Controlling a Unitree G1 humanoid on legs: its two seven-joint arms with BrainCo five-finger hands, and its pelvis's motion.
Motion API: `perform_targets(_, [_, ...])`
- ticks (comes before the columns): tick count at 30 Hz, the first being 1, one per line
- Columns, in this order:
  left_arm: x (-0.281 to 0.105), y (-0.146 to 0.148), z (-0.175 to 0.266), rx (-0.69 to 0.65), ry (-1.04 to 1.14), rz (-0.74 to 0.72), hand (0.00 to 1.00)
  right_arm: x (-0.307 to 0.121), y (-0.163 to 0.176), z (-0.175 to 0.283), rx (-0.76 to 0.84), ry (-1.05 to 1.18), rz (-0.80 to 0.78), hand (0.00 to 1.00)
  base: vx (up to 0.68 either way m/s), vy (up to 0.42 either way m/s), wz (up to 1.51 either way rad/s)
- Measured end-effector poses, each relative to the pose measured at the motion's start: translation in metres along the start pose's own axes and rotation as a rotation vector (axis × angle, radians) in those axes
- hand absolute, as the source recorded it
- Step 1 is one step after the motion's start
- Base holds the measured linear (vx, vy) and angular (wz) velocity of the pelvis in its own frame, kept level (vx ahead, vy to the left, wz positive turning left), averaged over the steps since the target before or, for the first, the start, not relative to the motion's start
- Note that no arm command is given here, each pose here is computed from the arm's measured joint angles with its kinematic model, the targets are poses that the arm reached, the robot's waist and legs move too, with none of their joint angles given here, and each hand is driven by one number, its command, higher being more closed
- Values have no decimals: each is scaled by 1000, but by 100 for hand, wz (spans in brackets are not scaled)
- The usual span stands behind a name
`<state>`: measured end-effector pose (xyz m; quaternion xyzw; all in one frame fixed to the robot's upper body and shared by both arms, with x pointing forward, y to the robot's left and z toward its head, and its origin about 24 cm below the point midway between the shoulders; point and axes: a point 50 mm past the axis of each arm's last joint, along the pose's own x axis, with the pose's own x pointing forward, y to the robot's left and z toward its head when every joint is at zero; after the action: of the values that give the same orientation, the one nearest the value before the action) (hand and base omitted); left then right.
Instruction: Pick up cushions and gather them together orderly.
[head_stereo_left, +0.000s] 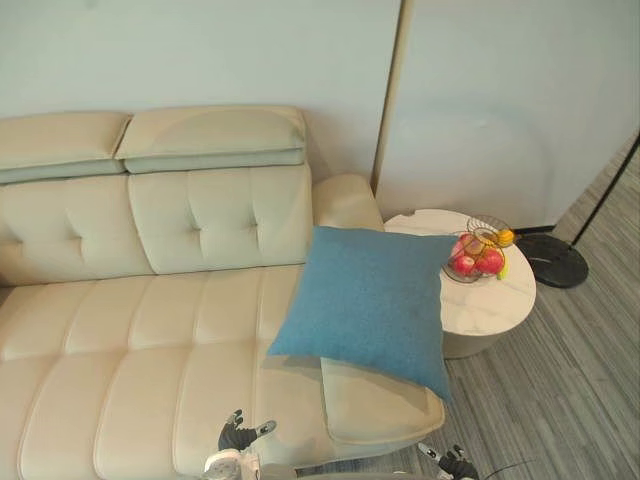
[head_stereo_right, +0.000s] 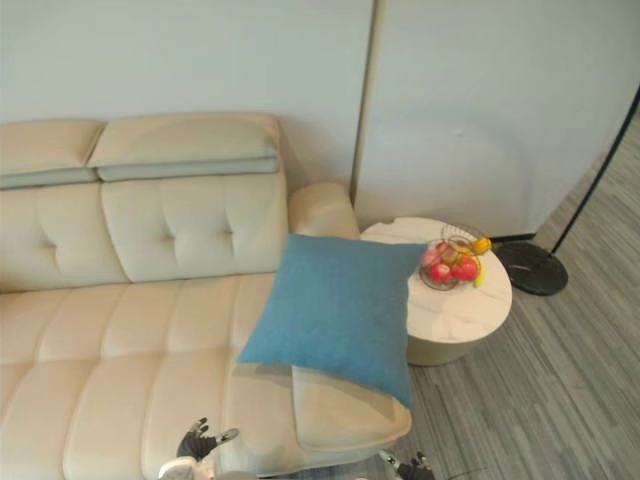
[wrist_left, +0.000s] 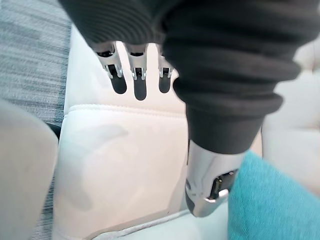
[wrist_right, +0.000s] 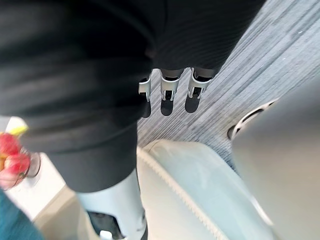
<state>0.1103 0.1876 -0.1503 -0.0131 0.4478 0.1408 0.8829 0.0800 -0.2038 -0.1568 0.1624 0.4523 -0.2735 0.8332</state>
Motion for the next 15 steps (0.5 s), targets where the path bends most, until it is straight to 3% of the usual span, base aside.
perform_targets(8, [-1,15,5,-86,-28,56,0,-3,-10,29,82,-144,-28,0,-75,12,10])
perform_targets(15, [-8,69,66,-146,-301,175,0,-38,-68,139,110,-623,-141,0,71,1,-4])
